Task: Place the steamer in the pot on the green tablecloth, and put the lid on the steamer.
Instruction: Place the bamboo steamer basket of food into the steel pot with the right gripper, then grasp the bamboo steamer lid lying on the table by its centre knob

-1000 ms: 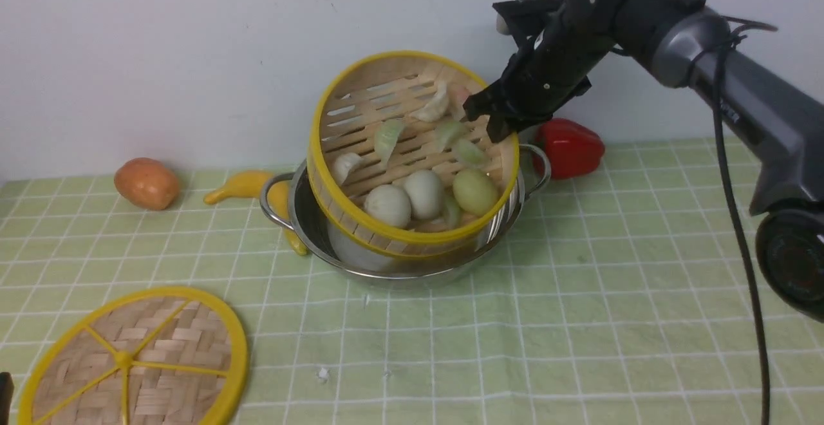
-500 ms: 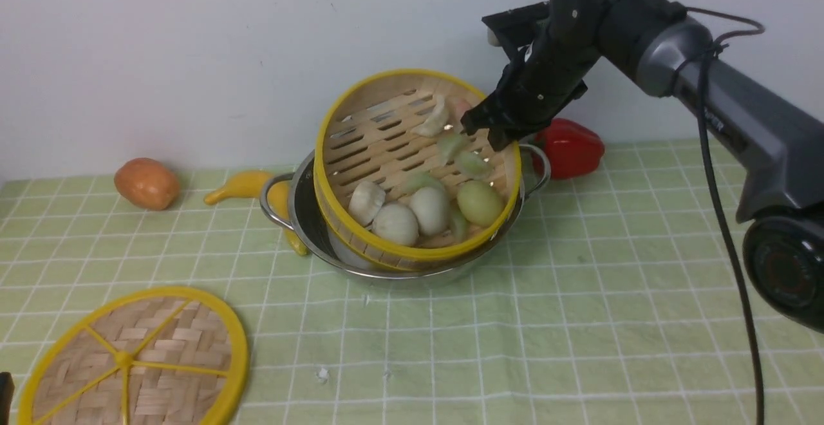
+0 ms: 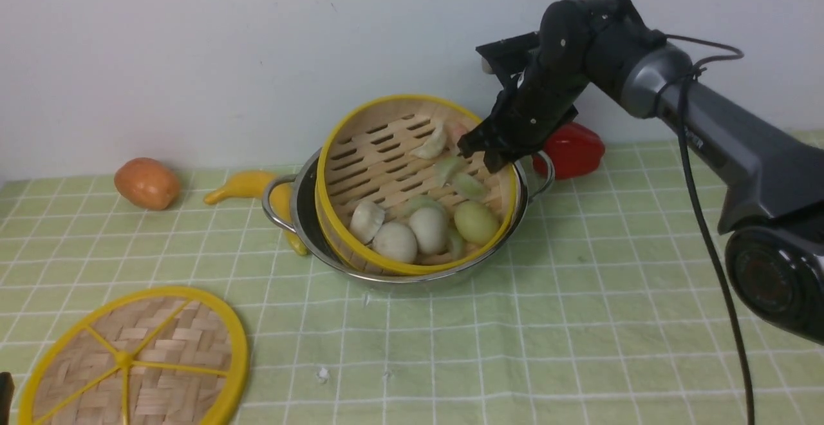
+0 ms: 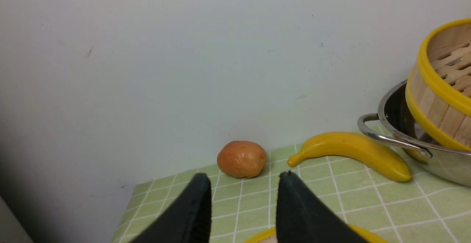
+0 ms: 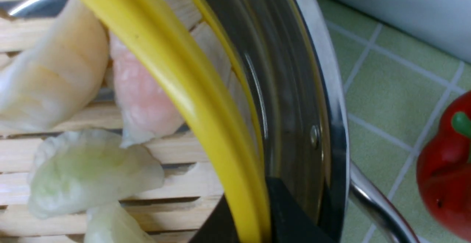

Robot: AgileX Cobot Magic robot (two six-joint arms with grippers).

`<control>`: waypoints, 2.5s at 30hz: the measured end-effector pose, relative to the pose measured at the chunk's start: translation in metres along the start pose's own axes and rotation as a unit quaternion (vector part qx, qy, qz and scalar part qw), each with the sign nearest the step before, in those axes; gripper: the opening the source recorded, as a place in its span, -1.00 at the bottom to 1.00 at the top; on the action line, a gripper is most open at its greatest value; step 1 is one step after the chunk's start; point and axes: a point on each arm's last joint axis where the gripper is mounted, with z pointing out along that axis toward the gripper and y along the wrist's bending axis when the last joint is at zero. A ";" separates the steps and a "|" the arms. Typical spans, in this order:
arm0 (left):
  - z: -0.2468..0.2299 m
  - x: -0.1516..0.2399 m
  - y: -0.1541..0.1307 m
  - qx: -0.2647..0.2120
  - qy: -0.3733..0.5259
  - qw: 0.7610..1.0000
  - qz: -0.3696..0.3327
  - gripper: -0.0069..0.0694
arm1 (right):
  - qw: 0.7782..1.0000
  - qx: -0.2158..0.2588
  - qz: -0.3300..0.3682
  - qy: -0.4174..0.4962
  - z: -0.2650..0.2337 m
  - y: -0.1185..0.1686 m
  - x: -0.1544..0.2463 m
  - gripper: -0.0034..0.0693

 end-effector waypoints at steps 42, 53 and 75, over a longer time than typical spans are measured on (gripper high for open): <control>0.000 0.000 0.000 0.000 0.000 1.000 0.000 -0.18 | 0.998 -0.054 0.008 -0.029 -0.015 0.012 -0.010 0.10; 0.000 0.000 0.000 0.000 0.000 1.000 0.000 -0.18 | 0.988 -0.035 0.007 -0.153 -0.082 0.019 -0.042 0.24; 0.000 0.000 0.000 0.000 0.000 1.000 0.000 -0.18 | 0.942 -0.108 0.093 -0.305 -0.229 0.045 -0.052 -0.93</control>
